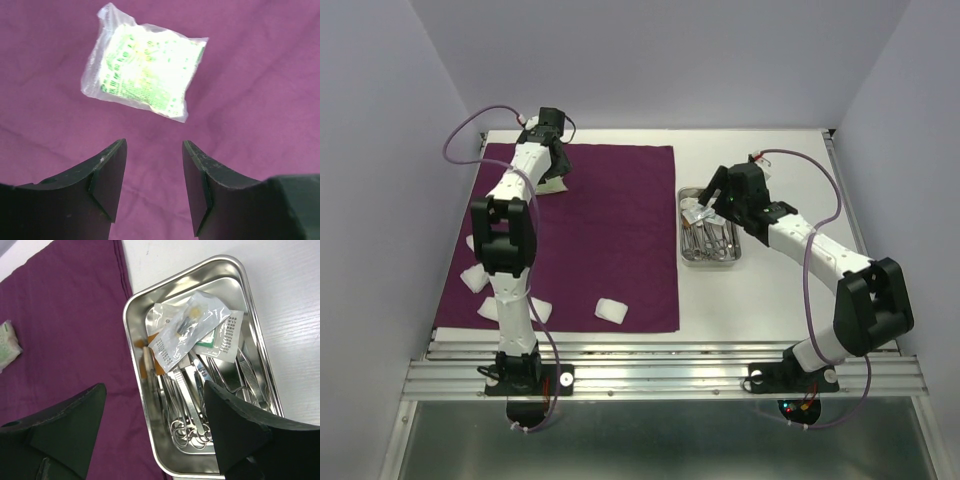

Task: Prepare the surgical pack
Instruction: Pick up the medical item from the surgical kit.

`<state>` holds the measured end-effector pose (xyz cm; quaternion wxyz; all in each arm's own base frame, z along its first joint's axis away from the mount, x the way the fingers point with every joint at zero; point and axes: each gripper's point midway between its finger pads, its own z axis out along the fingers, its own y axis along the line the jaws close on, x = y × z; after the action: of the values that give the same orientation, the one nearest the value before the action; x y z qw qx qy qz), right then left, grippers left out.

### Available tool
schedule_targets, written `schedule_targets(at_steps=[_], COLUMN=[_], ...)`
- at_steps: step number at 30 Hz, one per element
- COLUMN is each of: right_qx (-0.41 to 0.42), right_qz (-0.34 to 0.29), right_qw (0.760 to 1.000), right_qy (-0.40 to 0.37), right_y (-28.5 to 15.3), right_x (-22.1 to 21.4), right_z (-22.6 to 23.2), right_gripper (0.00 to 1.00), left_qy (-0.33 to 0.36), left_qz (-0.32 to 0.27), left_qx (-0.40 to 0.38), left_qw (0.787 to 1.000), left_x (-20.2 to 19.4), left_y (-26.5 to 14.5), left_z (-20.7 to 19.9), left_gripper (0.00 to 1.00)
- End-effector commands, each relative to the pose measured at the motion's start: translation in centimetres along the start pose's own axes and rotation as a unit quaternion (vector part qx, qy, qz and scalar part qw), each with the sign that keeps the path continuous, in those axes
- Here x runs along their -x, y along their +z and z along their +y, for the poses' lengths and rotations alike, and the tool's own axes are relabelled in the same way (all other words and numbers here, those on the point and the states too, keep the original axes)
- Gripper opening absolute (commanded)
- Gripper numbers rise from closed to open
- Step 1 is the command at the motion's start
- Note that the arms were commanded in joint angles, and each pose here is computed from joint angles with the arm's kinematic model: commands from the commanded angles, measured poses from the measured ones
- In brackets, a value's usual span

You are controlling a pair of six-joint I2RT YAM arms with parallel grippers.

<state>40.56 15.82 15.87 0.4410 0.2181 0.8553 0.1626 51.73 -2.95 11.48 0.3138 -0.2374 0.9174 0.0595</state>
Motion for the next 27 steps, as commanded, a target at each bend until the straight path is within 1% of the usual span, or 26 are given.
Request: schedule_targets(at_steps=[1,5,8,10,14,18,23,27], right_qx=[0.03,0.023,0.027,0.028,0.037,0.038,0.032,0.031], right_qz=[0.005,0.003,0.0,0.0,0.018,0.017,0.014,0.022], right_qw=[1.0,1.0,1.0,1.0,0.999,0.999,0.999,0.999], right_qy=[0.001,-0.001,0.0,0.001,-0.001,0.001,0.006,0.004], right_y=[-0.4,-0.4,-0.7,-0.7,-0.2,-0.1,0.0,0.1], right_x=[0.4,0.5,0.6,0.7,0.0,0.2,0.2,-0.4], right_z=[1.4,1.1,1.2,1.3,1.8,2.0,1.8,2.0], right_gripper=[0.84,0.85,0.85,0.85,0.85,0.85,0.87,0.88], left_qy=[-0.017,-0.012,-0.009,-0.004,-0.009,-0.002,0.012,0.009], left_qz=[-0.03,-0.028,-0.042,-0.035,-0.031,-0.029,-0.018,-0.03], left_qx=[0.025,0.047,0.056,0.068,0.063,0.063,0.066,0.063], left_qw=[0.999,0.998,0.998,0.997,0.997,0.998,0.998,0.998], left_x=[1.9,2.0,3.0,2.6,2.3,1.7,1.5,2.5], left_y=[-0.7,0.7,1.4,2.1,2.4,3.1,4.4,4.4], left_z=[1.0,1.2,1.3,1.4,1.2,1.3,0.9,0.4], left_gripper=[0.6,0.61,0.61,0.62,0.66,0.66,0.66,0.63])
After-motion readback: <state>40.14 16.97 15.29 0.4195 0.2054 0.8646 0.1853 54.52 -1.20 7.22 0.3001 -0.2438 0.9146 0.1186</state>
